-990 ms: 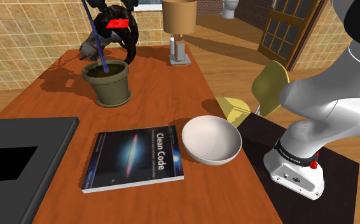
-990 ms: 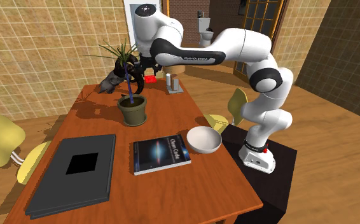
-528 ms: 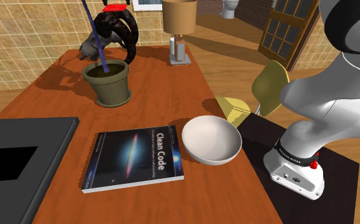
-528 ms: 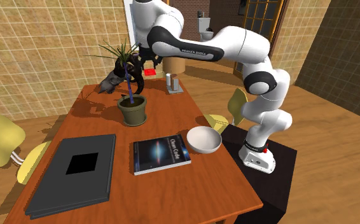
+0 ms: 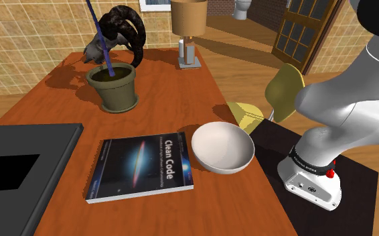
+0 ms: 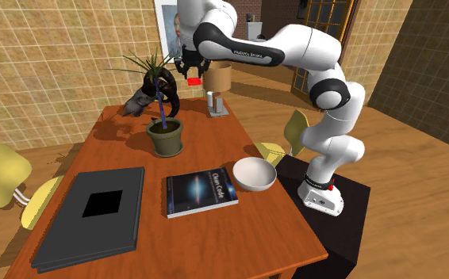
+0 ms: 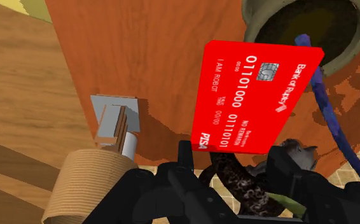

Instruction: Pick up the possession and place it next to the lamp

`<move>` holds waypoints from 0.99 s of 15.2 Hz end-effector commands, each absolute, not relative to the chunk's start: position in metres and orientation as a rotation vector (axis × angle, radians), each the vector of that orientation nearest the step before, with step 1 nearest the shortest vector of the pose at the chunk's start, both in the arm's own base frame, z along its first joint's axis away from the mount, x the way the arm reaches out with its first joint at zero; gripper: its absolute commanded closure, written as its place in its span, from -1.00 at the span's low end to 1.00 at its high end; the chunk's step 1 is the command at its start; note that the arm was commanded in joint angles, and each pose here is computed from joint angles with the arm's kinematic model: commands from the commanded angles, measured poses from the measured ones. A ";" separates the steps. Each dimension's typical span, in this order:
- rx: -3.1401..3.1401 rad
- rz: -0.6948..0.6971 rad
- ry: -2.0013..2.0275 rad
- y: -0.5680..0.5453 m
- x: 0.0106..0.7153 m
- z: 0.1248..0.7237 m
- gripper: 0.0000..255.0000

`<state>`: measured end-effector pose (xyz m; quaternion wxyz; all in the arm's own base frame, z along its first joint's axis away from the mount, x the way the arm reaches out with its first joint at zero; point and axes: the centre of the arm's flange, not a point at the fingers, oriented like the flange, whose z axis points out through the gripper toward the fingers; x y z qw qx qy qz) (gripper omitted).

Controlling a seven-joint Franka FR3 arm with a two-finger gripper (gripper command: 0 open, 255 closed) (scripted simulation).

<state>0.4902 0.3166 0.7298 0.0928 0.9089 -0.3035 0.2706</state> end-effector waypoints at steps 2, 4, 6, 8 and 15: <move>2.696 0.806 -0.900 0.279 0.500 0.732 1.00; 2.696 0.806 -0.900 0.253 0.505 0.732 1.00; 2.696 0.806 -0.900 0.227 0.510 0.732 1.00; 2.696 0.806 -0.900 0.201 0.515 0.732 1.00; 2.696 0.806 -0.900 0.110 0.532 0.732 1.00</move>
